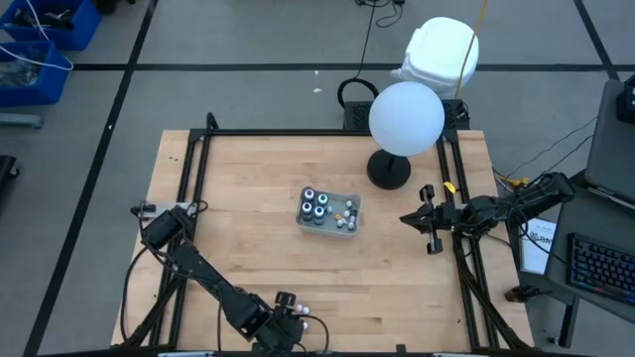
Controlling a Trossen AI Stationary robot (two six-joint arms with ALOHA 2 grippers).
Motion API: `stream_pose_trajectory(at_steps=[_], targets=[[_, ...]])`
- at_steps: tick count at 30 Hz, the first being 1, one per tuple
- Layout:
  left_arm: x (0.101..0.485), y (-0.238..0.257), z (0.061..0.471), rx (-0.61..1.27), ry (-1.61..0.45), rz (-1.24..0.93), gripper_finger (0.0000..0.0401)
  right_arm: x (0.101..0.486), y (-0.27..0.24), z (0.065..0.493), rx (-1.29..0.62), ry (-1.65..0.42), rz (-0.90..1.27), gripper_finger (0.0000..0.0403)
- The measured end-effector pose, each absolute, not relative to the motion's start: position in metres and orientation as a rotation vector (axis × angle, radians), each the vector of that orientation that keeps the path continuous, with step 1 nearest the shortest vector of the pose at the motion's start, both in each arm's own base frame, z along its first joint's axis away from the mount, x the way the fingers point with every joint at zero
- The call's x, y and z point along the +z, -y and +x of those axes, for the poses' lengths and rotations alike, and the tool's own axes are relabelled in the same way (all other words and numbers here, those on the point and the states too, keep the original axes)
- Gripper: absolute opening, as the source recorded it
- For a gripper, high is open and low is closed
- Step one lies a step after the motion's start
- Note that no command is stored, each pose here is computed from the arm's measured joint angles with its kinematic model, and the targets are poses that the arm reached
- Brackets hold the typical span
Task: Pick & Place food coloring
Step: Put the small blue food coloring bottle into the gray bin
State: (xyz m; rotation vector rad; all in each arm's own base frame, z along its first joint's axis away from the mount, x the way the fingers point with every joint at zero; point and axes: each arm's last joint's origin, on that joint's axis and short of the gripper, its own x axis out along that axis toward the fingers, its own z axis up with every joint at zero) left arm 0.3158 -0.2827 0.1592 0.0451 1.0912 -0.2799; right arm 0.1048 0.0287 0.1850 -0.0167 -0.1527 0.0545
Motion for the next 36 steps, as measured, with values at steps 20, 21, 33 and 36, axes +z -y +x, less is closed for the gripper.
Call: stream_pose_trajectory(at_steps=[20, 21, 33, 36], targets=[[0.159, 0.281, 0.314, -0.260, -1.102, 0.067, 0.0058, 0.185, -0.029, 0.105, 0.055, 0.150, -0.017, 0.0000], [0.159, 0.280, 0.314, -0.260, -1.111, 0.078, 0.0056, 0.185, -0.029, 0.105, 0.055, 0.150, -0.017, 0.0000], [0.212, 0.259, 0.287, -0.193, -1.092, 0.257, 0.0058, 0.185, -0.029, 0.105, 0.055, 0.149, -0.017, 0.0000], [0.245, 0.252, 0.275, -0.210, -0.994, 0.326, 0.0058, 0.184, -0.029, 0.105, 0.055, 0.145, -0.018, 0.0000]])
